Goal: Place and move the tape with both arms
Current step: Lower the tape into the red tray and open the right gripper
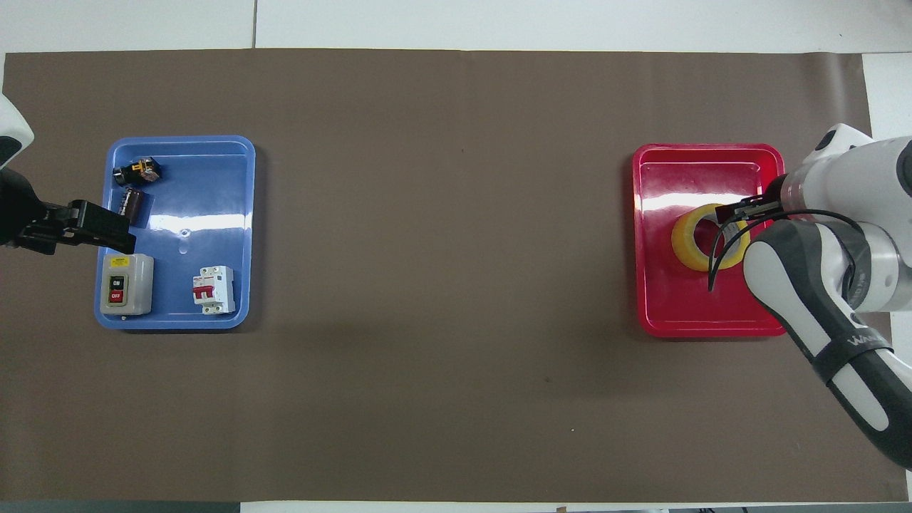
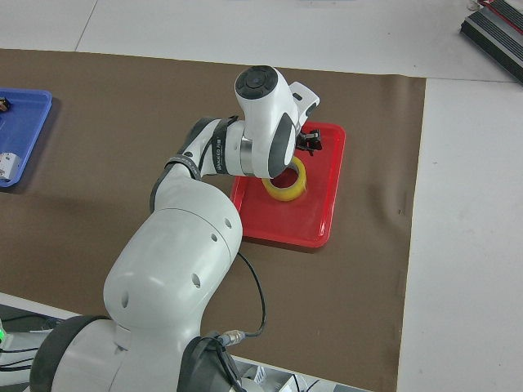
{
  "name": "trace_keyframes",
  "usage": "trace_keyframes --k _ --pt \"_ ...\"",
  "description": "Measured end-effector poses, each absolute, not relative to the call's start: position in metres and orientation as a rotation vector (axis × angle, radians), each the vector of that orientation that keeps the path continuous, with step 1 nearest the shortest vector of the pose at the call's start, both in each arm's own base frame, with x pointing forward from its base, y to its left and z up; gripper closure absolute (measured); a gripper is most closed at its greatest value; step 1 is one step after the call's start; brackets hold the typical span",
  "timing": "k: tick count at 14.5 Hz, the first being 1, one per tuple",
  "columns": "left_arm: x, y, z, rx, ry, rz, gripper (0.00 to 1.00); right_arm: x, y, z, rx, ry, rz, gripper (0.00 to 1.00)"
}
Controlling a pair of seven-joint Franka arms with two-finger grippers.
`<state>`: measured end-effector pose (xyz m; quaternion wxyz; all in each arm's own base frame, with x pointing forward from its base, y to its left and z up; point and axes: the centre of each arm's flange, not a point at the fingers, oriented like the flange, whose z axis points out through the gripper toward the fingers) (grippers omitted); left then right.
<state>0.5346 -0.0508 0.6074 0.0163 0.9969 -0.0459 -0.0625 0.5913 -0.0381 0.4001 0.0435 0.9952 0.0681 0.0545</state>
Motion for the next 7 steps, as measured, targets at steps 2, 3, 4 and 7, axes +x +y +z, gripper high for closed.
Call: trace_keyframes --k 2,3,4,7 --pt "0.535 -0.051 0.607 3.100 -0.143 -0.194 0.00 0.597 -0.013 0.452 3.051 0.096 0.140 0.00" --pt "0.535 -0.051 0.607 3.100 -0.143 -0.194 0.00 0.597 0.000 0.476 3.052 0.045 0.128 0.00" --pt "0.535 -0.051 0.607 3.100 -0.143 -0.194 0.00 0.596 0.010 0.497 3.052 0.007 0.119 0.00" --pt "0.535 -0.051 0.607 3.100 -0.142 -0.194 0.00 0.581 0.013 0.559 3.047 -0.050 0.070 0.00"
